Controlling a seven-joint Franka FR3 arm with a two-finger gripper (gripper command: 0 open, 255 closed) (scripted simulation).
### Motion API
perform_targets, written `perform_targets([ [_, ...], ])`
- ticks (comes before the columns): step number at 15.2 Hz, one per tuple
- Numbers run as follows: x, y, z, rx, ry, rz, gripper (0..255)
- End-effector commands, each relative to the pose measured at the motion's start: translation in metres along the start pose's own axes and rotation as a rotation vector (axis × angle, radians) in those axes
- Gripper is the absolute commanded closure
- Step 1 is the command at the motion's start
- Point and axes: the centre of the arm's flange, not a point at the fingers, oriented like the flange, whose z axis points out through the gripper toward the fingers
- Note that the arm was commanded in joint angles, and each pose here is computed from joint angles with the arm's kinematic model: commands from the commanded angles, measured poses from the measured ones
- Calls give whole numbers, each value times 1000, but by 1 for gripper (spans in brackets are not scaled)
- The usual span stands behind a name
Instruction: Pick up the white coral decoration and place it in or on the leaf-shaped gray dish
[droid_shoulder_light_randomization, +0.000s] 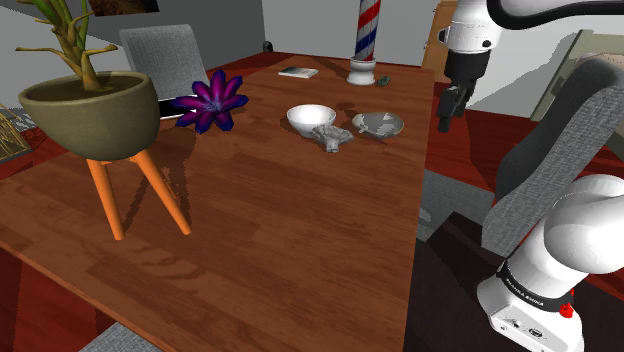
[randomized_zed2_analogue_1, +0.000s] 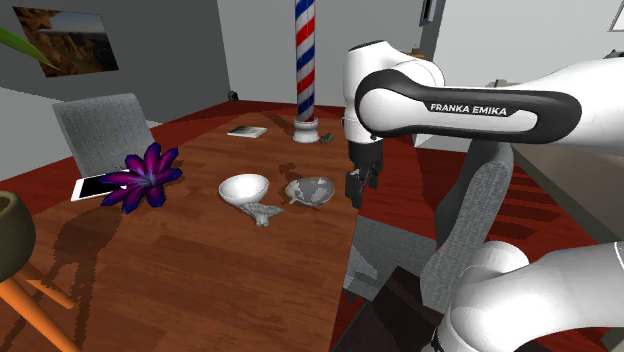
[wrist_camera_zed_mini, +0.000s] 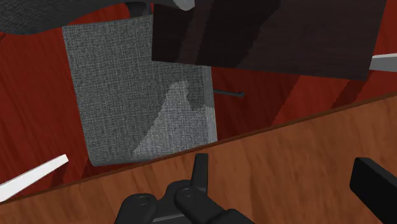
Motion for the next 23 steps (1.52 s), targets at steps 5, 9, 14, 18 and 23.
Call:
perform_targets([
  [5,44,-26,1,-57,34,-93,0],
  [9,86,-55,2,-114,67,-186,0],
  [14,134,-97,4,-185,109,-302,0],
  [18,169,-134,6,-241,143,-395,0],
  [23,208,-185,10,-312,185,-512,0],
])
